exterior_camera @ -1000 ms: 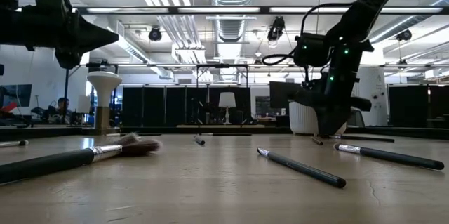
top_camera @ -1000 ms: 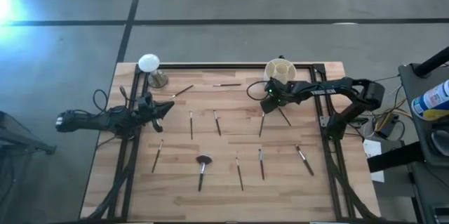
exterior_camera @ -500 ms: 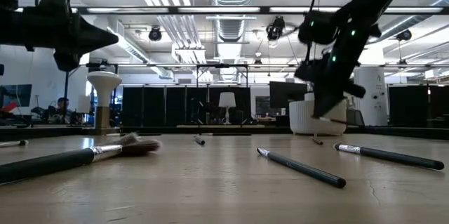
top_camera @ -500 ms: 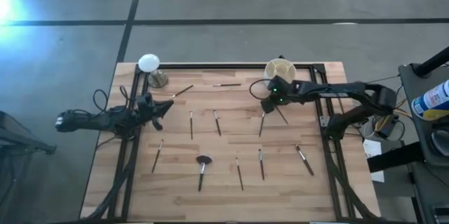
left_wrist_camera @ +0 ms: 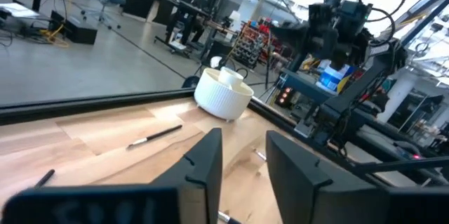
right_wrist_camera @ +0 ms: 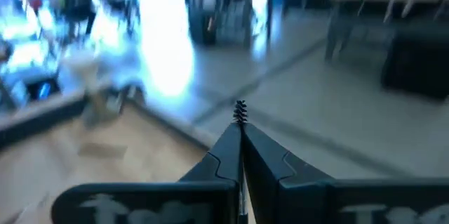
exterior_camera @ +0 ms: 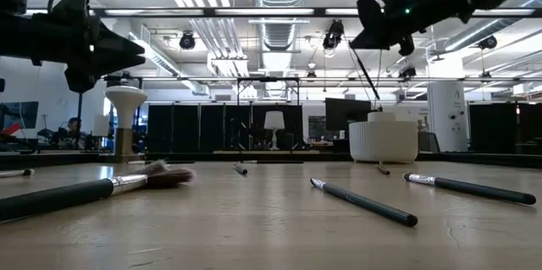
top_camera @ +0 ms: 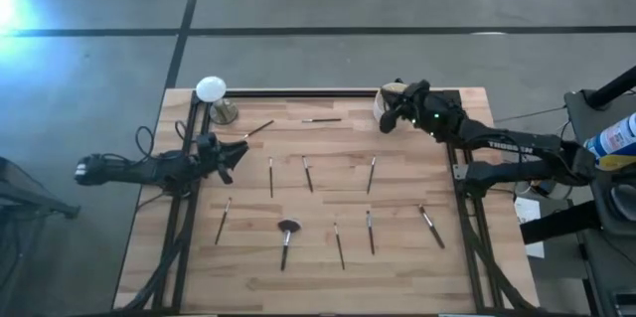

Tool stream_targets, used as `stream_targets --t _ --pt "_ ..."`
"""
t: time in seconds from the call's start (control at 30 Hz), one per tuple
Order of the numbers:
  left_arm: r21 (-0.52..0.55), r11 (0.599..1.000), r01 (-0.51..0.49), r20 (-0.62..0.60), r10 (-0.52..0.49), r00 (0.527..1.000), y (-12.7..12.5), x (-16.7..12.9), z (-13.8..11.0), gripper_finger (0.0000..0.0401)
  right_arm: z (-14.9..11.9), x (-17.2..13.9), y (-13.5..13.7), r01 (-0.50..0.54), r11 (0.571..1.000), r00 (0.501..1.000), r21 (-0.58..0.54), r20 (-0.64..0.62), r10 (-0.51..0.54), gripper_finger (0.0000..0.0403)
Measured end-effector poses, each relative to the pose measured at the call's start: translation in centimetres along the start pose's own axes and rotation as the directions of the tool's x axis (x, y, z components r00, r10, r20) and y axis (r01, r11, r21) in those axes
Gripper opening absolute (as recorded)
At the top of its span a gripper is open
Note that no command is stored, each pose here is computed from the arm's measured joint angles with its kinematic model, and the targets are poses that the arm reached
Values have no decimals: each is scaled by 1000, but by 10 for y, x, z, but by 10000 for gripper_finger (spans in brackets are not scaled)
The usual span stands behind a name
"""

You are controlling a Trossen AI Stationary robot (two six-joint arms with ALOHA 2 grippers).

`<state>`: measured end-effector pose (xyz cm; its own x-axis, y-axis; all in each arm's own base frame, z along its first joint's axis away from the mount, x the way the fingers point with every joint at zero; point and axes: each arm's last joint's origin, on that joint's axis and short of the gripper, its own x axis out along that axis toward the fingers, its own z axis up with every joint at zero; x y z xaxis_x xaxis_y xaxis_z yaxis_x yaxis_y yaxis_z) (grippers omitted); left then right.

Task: Put items in baskets/containers
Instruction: Put the black lash brush into the white pen organizer

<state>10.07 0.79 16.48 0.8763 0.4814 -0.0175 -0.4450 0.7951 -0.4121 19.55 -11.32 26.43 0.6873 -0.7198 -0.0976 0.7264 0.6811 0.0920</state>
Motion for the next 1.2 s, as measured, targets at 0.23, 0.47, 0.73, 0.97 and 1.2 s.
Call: stream_targets --t 0.23,0.47,0.73,0.97,1.2 --pt "52 999 -2 -5 2 1000 -1 1 -1 114 -9 0 -34 165 986 955 -6 249 -158 8" --pt "61 998 -2 -1 2 1000 -1 1 0 114 -29 4 -66 248 969 907 0 350 -233 8" --pt "74 997 -3 0 3 1000 -1 1 0 114 -66 18 -79 237 971 918 14 323 -229 8" --pt "95 995 -7 1 7 1000 -1 1 0 114 -89 27 -81 249 968 931 -22 279 -233 8" --pt "96 994 -51 23 49 999 0 1 1 114 -97 38 -82 247 969 941 -9 243 -237 8"
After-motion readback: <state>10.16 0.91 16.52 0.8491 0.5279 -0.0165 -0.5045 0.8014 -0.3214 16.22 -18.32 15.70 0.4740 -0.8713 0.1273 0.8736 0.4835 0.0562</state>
